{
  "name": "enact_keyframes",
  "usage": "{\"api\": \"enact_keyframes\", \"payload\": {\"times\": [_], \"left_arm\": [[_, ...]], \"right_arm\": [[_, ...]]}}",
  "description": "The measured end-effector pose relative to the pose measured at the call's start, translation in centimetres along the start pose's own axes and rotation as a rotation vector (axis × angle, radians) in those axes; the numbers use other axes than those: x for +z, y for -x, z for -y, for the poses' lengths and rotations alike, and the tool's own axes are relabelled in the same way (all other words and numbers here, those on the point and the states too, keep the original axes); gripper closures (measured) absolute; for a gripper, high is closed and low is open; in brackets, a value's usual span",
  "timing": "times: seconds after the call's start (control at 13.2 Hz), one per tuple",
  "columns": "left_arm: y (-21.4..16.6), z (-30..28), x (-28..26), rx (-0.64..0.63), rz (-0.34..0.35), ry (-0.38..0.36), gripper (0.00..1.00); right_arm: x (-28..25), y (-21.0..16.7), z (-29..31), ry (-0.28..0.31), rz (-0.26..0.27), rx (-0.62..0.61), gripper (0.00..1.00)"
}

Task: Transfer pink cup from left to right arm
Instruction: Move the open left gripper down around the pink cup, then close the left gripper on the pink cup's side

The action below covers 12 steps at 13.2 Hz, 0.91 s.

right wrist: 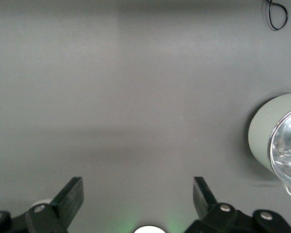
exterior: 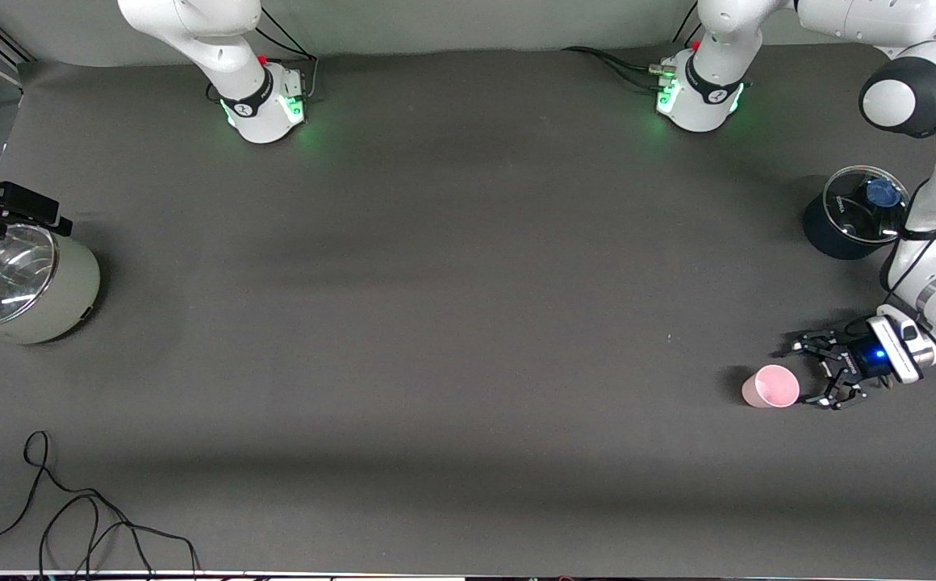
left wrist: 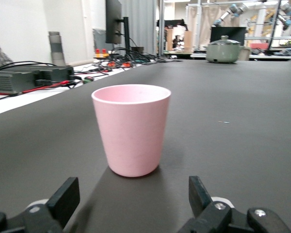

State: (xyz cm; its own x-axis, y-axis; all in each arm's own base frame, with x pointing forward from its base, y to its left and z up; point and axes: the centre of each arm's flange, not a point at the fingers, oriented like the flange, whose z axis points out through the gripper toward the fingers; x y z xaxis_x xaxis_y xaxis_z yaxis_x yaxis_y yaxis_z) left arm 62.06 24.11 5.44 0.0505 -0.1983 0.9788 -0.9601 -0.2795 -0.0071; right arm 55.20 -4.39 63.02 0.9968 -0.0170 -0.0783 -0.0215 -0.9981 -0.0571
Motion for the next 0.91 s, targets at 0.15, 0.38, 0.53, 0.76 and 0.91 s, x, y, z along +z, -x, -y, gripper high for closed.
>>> {"api": "enact_keyframes", "payload": {"times": [0.15, 0.38, 0.53, 0.76, 0.91], "left_arm": [[0.1, 0.2, 1.6, -0.005, -0.020, -0.008, 0.00], [-0.3, 0.7, 4.0, -0.003, -0.024, -0.012, 0.00], [-0.4, 0.8, 5.1, -0.001, -0.017, -0.010, 0.00], [-0.5, 0.8, 6.6, -0.008, -0.029, -0.008, 0.00], [-0.6, 0.8, 7.1, -0.008, -0.032, -0.005, 0.01]], "right_arm": [[0.0, 0.0, 0.0, 0.000, 0.000, 0.000, 0.00], [0.0, 0.0, -0.1, 0.000, 0.000, 0.002, 0.00], [0.0, 0.0, -0.3, 0.000, 0.000, 0.005, 0.00], [0.0, 0.0, -0.4, 0.000, 0.000, 0.007, 0.00], [0.0, 0.0, -0.4, 0.000, 0.000, 0.007, 0.00]]}}
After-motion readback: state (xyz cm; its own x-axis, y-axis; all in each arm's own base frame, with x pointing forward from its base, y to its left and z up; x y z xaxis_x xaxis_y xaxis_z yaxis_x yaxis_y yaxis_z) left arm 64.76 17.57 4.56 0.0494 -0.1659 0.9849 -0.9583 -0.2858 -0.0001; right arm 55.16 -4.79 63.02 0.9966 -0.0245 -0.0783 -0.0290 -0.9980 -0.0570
